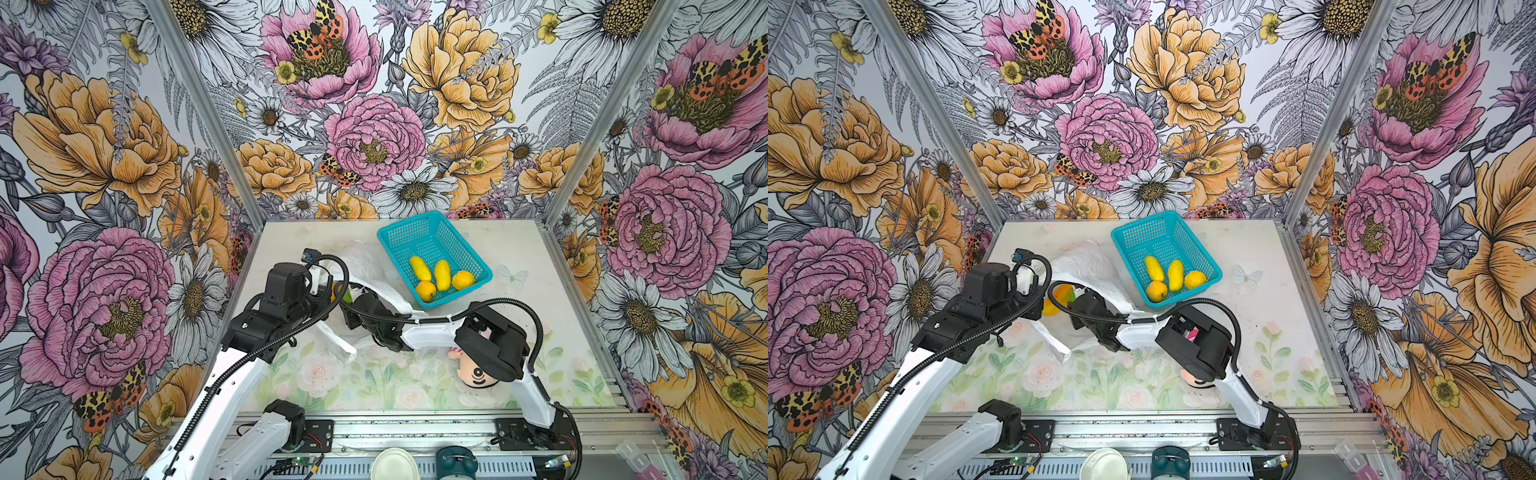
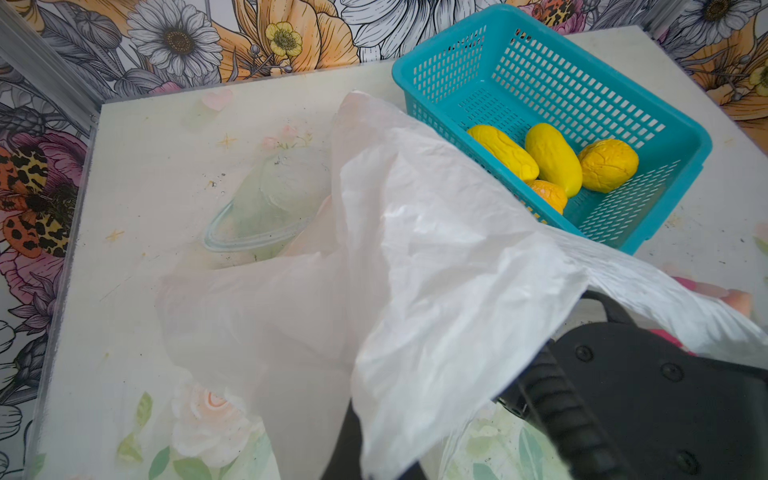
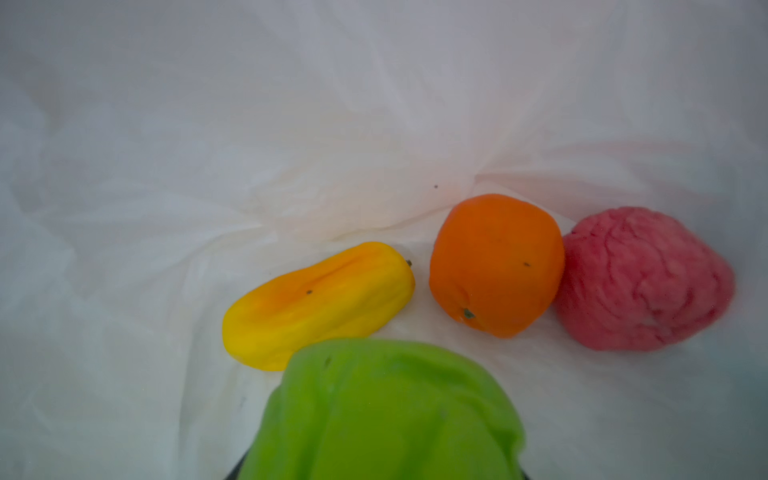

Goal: Untie the knot of the plastic bag and take out the fruit
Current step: 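Grasp the green fruit inside the bag with the right gripper, then lift the green fruit out of the bag and carry it over the basket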

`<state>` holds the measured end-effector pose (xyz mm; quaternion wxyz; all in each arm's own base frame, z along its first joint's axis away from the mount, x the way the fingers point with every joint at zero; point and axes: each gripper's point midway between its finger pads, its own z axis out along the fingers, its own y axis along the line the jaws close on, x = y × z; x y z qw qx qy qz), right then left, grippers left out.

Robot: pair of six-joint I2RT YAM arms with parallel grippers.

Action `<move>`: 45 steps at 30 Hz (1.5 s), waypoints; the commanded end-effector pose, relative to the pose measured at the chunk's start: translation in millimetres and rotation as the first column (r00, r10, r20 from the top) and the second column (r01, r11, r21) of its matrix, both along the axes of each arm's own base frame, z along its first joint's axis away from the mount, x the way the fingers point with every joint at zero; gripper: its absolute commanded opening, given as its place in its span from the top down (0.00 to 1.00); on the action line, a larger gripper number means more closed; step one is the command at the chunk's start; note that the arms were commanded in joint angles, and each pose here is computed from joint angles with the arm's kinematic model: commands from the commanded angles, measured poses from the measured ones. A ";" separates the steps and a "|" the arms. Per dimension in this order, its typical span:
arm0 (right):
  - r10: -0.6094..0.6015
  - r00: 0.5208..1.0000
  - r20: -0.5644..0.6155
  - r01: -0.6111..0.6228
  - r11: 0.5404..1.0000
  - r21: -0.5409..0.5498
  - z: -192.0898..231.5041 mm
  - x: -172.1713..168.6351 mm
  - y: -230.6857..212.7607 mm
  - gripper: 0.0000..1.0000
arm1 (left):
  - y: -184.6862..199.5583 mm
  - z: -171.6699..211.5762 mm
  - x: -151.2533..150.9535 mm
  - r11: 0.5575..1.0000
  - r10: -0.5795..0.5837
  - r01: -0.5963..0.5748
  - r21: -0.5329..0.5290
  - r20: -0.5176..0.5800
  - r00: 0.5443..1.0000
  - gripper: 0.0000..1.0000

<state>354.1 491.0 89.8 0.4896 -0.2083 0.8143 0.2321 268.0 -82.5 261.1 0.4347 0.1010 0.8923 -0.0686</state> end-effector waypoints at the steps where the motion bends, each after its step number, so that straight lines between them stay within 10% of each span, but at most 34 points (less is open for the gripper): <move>1: -0.005 1.000 -0.022 0.005 1.000 -0.006 -7.5 3.6 5.7 0.59 | -3.0 -0.3 -1.9 1.000 -0.017 0.017 0.001 0.005 1.000 1.00; 27: 0.002 0.899 0.437 -0.167 0.925 0.340 205.9 -147.9 -112.5 0.54 | -1.7 -5.0 -0.6 1.000 -0.006 0.006 0.016 -0.005 1.000 1.00; 45: -0.465 0.833 0.301 0.332 0.854 0.402 214.1 -60.9 -276.2 0.49 | -1.8 -7.3 -0.6 1.000 -0.006 0.006 0.021 -0.012 1.000 1.00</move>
